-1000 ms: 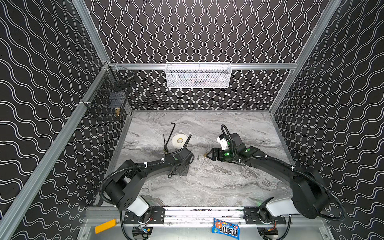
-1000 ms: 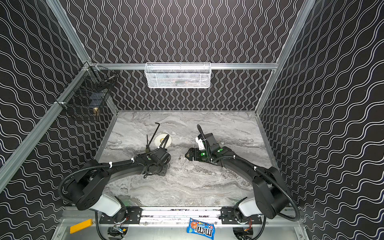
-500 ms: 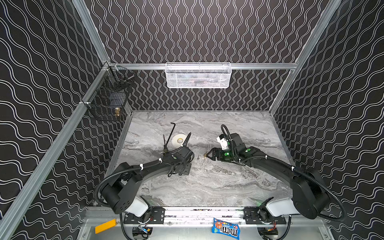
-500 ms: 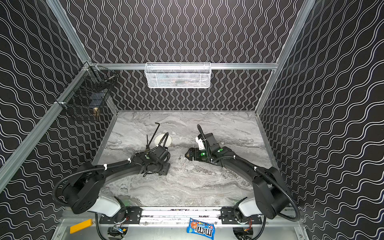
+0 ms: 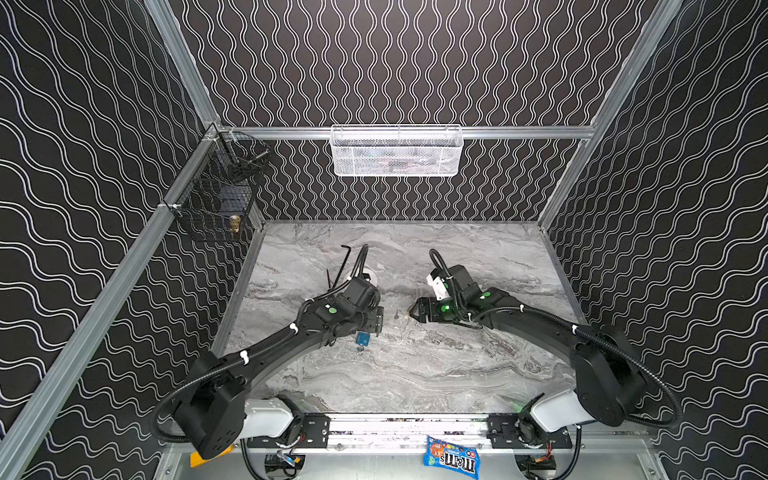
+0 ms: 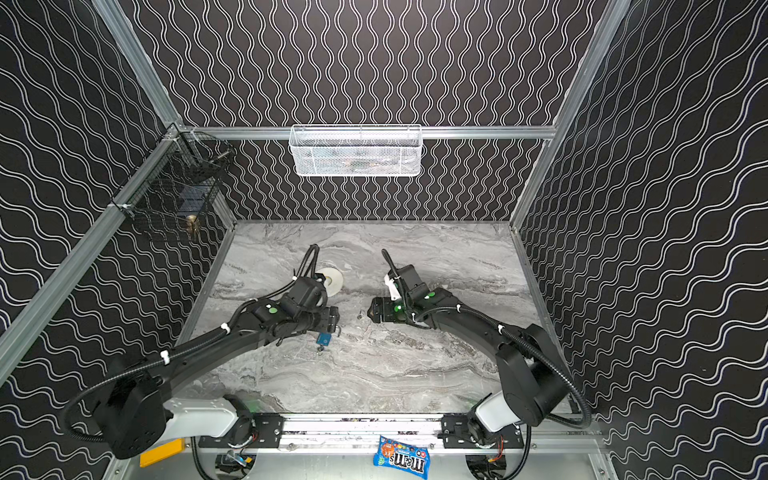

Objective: Unlock with the key
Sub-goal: 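Release the blue padlock on the table and lift the left gripper away, then lower the right gripper onto the loose silver key and close on it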

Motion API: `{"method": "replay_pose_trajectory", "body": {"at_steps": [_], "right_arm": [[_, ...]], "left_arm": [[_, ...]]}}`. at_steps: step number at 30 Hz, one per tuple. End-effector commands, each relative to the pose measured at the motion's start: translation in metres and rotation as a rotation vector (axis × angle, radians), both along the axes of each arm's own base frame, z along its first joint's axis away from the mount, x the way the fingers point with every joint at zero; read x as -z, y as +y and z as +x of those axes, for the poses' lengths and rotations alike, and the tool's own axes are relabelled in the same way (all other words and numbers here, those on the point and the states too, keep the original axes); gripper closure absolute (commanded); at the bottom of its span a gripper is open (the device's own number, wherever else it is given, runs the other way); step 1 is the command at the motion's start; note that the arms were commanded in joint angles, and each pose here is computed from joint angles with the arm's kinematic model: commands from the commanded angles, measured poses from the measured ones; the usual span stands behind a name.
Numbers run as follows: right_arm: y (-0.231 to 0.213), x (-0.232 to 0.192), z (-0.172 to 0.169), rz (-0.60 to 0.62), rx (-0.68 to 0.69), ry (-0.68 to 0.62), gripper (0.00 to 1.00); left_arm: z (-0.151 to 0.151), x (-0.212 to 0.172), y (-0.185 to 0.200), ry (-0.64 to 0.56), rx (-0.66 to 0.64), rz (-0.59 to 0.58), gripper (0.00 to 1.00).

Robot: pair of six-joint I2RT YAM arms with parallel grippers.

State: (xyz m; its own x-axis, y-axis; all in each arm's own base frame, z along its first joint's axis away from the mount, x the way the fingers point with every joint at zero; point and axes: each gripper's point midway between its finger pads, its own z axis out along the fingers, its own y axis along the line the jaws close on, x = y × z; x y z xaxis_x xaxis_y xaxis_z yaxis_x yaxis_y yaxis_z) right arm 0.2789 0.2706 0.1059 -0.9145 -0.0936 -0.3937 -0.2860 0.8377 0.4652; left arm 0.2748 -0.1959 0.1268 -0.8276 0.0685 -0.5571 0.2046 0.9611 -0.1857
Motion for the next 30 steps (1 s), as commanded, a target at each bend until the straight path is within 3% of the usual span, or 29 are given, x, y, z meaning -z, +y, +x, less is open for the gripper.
{"method": "replay_pose_trajectory", "body": {"at_steps": [1,9,15,24,30], "right_arm": [[0.003,0.000,0.004,-0.070,-0.022,-0.036,0.14],[0.025,0.012,0.013,-0.174,-0.117,-0.090,0.19],[0.036,0.027,0.023,-0.209,-0.161,-0.100,0.24],[0.048,0.050,0.032,-0.263,-0.200,-0.082,0.45],[0.050,0.070,0.036,-0.311,-0.218,-0.064,0.52]], "left_arm": [[0.006,-0.018,0.000,-0.026,-0.050,-0.076,0.20],[0.011,-0.033,0.023,-0.063,-0.176,-0.129,0.02],[0.010,-0.032,0.039,-0.065,-0.253,-0.145,0.01],[0.012,-0.023,0.055,-0.052,-0.343,-0.165,0.01],[0.013,-0.014,0.062,-0.032,-0.380,-0.181,0.01]]}}
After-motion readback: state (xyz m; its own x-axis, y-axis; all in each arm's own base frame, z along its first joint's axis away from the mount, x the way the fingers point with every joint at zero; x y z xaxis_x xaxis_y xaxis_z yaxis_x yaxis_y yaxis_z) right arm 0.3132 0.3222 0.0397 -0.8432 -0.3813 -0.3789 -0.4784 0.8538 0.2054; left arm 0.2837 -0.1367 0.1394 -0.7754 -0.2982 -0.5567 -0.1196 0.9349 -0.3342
